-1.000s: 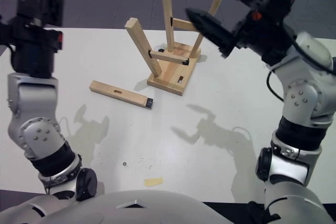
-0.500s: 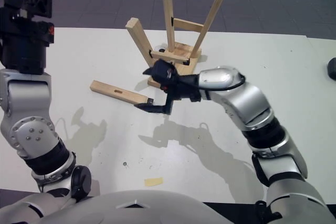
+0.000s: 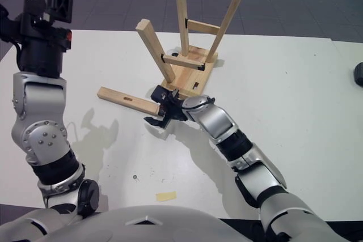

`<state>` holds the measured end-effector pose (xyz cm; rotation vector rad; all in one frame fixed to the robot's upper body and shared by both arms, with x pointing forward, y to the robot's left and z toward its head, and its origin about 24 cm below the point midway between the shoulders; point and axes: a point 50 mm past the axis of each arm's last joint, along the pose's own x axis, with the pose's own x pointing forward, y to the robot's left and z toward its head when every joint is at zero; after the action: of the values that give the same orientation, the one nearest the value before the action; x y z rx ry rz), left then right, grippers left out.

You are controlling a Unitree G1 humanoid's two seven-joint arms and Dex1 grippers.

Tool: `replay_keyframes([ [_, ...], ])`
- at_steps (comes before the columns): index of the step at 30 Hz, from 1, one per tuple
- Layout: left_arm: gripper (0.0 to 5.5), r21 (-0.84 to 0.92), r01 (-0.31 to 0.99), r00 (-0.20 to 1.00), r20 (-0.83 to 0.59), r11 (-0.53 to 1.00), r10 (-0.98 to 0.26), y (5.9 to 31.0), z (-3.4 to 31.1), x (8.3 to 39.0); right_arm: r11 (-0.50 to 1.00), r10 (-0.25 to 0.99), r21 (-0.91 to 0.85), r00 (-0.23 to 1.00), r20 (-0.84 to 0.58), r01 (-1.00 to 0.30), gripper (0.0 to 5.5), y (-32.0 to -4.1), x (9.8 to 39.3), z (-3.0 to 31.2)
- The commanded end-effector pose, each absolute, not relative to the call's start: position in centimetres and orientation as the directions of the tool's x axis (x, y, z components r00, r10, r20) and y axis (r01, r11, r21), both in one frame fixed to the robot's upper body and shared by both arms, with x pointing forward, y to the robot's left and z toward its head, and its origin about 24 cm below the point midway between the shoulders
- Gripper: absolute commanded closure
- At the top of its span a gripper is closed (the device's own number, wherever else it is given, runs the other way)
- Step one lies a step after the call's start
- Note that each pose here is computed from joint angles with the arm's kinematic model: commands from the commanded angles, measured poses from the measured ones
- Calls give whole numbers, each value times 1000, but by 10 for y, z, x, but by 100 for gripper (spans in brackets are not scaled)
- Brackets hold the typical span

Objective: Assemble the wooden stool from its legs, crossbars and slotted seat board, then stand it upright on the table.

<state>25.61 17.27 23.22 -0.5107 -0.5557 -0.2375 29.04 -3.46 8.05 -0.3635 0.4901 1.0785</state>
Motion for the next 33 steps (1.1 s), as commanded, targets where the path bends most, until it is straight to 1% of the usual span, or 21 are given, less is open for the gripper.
replay_keyframes([
  [1,12,-396,330,838,541,857,-73,171,229,259,401,733,-59,359,-578,-914,10,-22,302,94],
  [4,12,-404,326,842,536,855,-67,170,228,261,415,706,-13,331,-626,-910,10,-23,306,91],
  [7,12,-407,315,845,532,857,-58,171,227,263,403,668,-27,314,-675,-915,10,-27,307,82],
  [10,12,-419,302,852,522,856,-44,172,225,264,371,684,-28,294,-668,-928,10,-23,306,83],
  [14,12,-485,203,901,433,850,32,181,210,273,357,672,-40,286,-683,-933,10,-16,308,82],
  [18,10,-520,109,935,343,847,90,188,199,280,360,665,-9,263,-700,-933,74,-11,309,76],
  [22,10,-510,92,948,307,855,82,187,195,282,382,657,32,247,-712,-924,151,-11,310,71],
  [23,10,-511,85,951,298,855,84,187,194,282,379,657,38,240,-714,-925,159,-11,309,70],
  [26,10,-514,60,959,268,856,95,188,190,284,374,655,60,218,-723,-925,216,-10,305,68],
  [29,10,-515,46,963,249,856,98,187,188,285,372,651,73,204,-731,-925,255,-9,303,66],
  [33,10,-515,30,967,231,857,105,188,187,286,340,661,39,209,-721,-940,318,-10,300,69],
])
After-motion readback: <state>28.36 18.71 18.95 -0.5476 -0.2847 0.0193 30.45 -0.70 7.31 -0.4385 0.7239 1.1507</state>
